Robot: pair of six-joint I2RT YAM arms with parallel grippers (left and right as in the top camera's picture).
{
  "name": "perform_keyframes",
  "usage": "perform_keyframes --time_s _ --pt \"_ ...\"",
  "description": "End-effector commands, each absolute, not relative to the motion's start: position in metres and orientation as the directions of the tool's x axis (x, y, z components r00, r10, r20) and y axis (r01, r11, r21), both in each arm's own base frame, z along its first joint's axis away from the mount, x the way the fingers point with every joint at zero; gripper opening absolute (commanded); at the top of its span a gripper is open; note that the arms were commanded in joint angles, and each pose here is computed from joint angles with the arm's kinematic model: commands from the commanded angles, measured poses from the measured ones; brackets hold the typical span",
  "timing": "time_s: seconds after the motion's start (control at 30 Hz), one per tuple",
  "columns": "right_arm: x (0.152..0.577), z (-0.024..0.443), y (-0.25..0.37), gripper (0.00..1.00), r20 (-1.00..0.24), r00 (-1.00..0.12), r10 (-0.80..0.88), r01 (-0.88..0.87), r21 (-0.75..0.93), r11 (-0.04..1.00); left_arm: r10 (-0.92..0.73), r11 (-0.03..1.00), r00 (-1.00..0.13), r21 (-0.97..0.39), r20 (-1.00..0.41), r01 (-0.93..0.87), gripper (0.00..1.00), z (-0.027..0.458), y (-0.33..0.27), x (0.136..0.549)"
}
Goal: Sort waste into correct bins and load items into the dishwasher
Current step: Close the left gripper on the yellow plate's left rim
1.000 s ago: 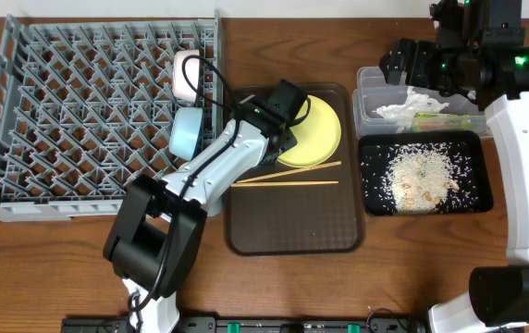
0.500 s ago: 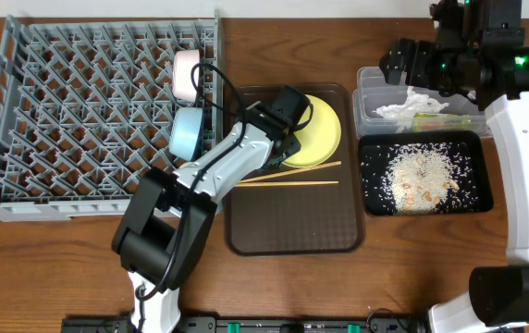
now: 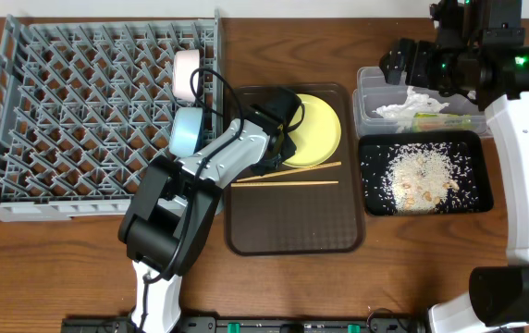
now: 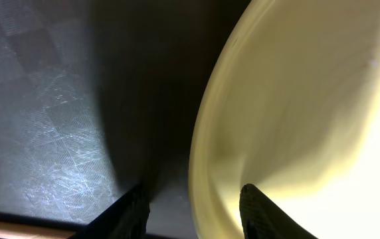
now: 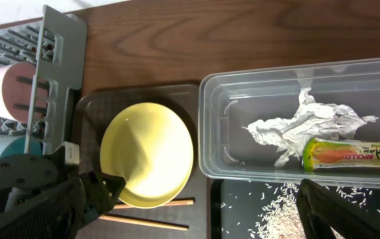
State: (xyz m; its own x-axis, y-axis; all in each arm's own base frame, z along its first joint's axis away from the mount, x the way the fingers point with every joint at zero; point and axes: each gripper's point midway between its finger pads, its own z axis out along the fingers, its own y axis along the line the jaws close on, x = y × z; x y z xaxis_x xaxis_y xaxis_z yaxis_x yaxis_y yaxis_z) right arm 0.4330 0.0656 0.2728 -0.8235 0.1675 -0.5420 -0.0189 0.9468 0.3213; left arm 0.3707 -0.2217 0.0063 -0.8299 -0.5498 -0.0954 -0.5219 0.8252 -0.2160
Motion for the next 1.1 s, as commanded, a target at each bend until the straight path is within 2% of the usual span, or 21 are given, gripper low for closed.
perform_keyframes --time_s 0.0,0.13,0.37,0.67,0.9,1.07 --pt "0.434 0.27 0.068 0.99 -0.535 -0.828 0.169 -0.015 0.323 0.946 -0.548 0.827 -0.833 -0.199 -0.076 -0.526 0.45 -0.005 -0.221 0.368" --pt "0.434 0.27 0.068 0.99 -0.535 -0.828 0.169 -0.015 0.323 0.946 -0.552 0.823 -0.832 -0.199 -0.06 -0.532 0.42 -0.009 -0.22 0.368" --pt "0.434 0.27 0.068 0.99 -0.535 -0.828 0.169 -0.015 0.323 0.946 -0.557 0.82 -0.826 -0.213 -0.082 -0.532 0.24 -0.008 -0.22 0.375" --pt "0.434 0.27 0.067 0.99 -0.535 -0.828 0.171 -0.014 0.323 0.946 -0.56 0.82 -0.822 -0.209 -0.103 -0.533 0.09 -0.008 -0.217 0.378" --pt "0.434 0.27 0.067 0.99 -0.535 -0.828 0.171 -0.014 0.323 0.946 -0.555 0.825 -0.819 -0.218 -0.146 -0.521 0.08 0.002 -0.214 0.385" --pt "0.434 0.27 0.067 0.99 -0.535 -0.828 0.171 -0.014 0.323 0.946 -0.51 0.858 -0.825 -0.218 -0.246 -0.465 0.08 0.027 -0.206 0.395"
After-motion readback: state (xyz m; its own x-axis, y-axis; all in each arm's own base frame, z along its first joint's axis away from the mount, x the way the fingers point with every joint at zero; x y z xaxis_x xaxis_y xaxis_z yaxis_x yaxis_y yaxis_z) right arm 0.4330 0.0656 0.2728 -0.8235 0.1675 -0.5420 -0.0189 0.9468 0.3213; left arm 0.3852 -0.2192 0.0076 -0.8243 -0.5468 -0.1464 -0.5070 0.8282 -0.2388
